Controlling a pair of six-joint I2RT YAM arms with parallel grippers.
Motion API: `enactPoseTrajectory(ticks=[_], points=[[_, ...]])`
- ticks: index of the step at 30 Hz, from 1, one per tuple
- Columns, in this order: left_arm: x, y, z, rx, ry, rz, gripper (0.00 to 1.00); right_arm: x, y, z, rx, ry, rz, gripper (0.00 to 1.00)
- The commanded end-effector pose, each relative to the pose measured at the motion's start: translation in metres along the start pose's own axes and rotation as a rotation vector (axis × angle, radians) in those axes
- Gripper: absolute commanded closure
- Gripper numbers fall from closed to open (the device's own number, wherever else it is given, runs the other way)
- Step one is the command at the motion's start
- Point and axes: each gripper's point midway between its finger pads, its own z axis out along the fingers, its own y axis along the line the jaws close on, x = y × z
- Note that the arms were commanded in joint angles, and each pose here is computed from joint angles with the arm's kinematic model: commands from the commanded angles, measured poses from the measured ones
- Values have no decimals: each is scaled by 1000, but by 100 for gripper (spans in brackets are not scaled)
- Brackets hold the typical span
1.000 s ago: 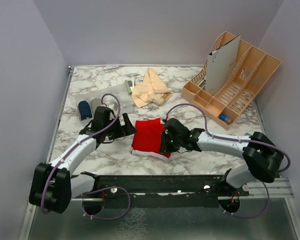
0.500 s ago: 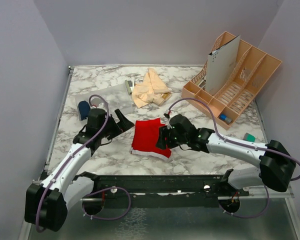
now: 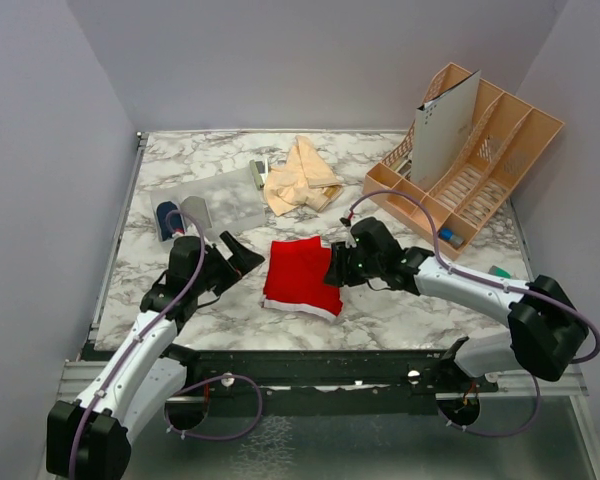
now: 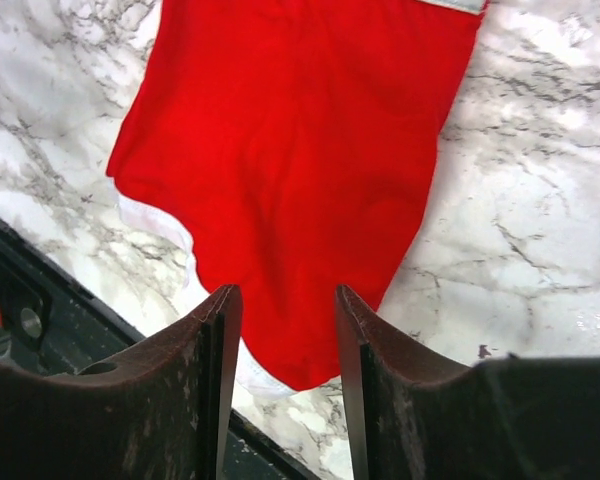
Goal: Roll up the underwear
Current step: Fold the underwear at the center of the board.
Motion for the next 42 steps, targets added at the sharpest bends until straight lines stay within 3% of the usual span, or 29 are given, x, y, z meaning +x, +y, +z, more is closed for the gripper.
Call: enactPoseTrajectory(ticks=[1, 8, 19, 24, 29, 36, 42], points=[[1, -5, 0, 33, 30, 82, 1, 8, 13, 5, -80, 27, 20, 56], [12, 14, 6, -50, 142, 229, 1, 14, 17, 14, -97, 47, 125, 59], [20, 13, 11, -26, 174, 239, 1, 21, -2, 17, 0, 30, 219, 61], [35, 12, 16, -7, 240, 244, 2, 40, -5, 20, 5, 107, 216, 65], [46, 17, 23, -38, 259, 270, 4, 79, 0, 19, -117, 217, 185, 65], [72, 18, 35, -88, 305, 332, 8, 112, -61, 10, 206, 305, 181, 68], [82, 20, 32, -90, 314, 344, 8, 130, -78, -18, 313, 309, 253, 68]])
